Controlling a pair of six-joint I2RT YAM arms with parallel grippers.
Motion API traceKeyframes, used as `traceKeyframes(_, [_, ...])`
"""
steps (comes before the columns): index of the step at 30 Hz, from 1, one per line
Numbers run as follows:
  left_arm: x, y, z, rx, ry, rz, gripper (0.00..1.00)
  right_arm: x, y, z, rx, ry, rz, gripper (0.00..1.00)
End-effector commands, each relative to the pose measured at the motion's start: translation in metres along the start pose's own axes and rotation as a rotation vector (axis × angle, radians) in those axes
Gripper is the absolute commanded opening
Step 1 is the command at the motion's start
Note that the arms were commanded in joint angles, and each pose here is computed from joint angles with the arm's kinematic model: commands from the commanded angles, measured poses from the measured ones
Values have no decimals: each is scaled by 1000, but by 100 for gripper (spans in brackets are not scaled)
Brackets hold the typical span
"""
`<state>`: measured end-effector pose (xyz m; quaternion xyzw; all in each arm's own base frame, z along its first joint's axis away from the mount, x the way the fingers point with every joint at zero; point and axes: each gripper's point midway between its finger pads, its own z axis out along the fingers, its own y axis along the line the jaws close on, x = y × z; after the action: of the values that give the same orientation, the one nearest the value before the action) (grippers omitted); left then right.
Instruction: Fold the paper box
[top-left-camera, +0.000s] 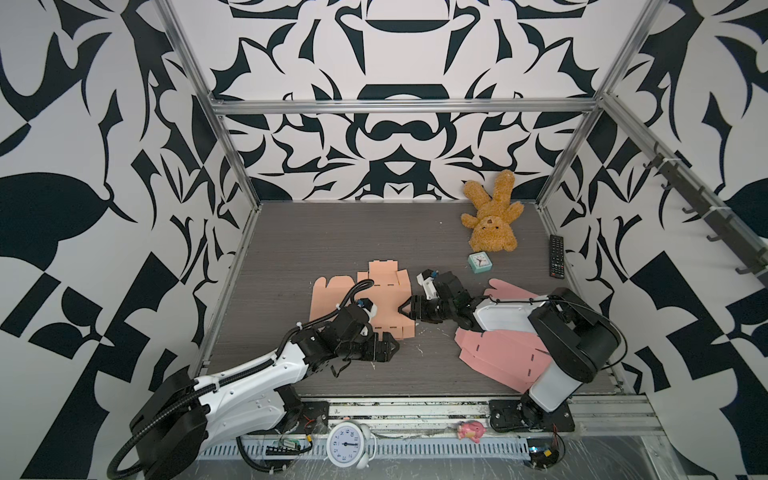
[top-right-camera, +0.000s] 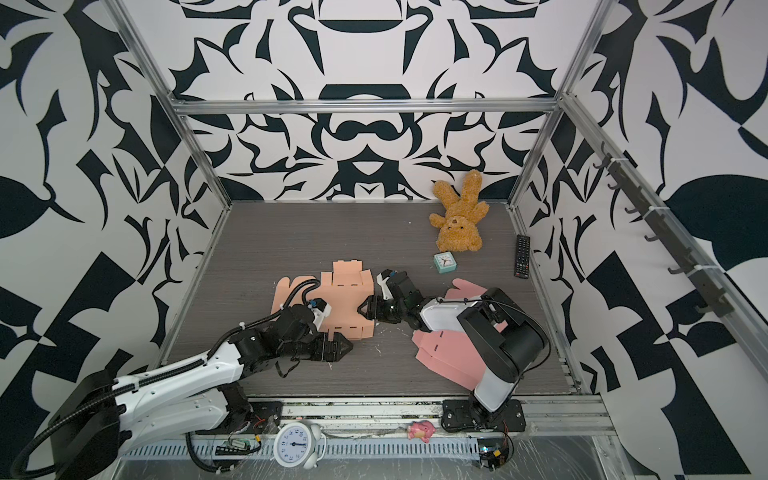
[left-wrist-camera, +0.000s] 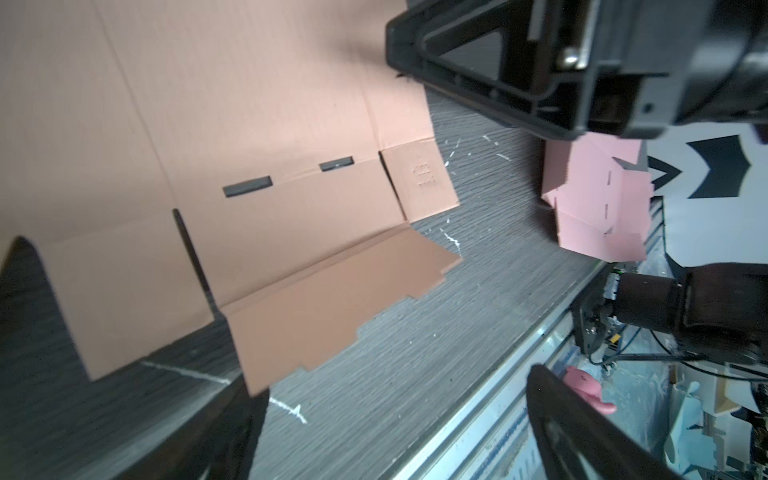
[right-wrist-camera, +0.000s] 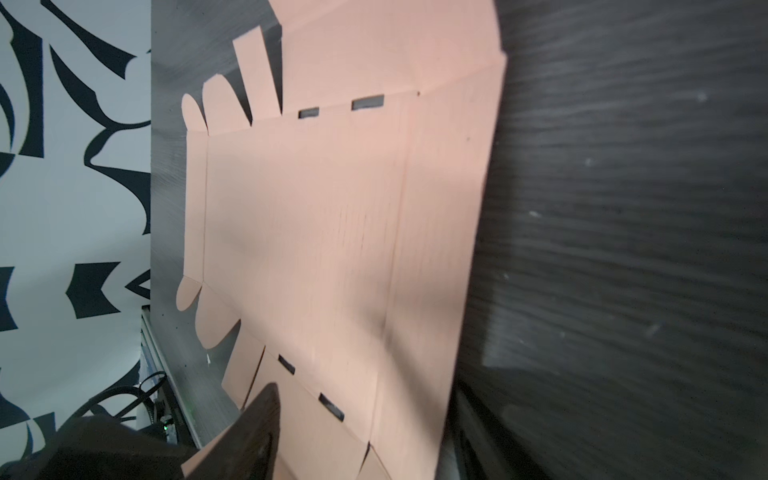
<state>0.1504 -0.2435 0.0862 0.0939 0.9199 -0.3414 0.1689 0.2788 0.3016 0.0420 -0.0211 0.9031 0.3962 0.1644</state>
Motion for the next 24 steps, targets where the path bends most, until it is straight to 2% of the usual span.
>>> traceKeyframes(1, [1, 5, -7, 20, 12, -5, 99, -1, -4, 7, 6, 17, 26, 64])
traceKeyframes(6, [-16, 8, -14, 35, -26, -19, 99, -6, -2, 12, -1, 18, 34, 59])
traceKeyframes(10, [-32, 13, -22, 53, -64, -43, 99, -9, -3, 16, 0, 21, 40, 41])
traceKeyframes(13, [-38, 20, -25, 53, -82, -57, 99, -10, -3, 20, -6, 25, 46, 34])
traceKeyframes(24, [-59, 42, -25, 31, -123, -76, 99, -11, -1, 27, -22, 49, 41, 20])
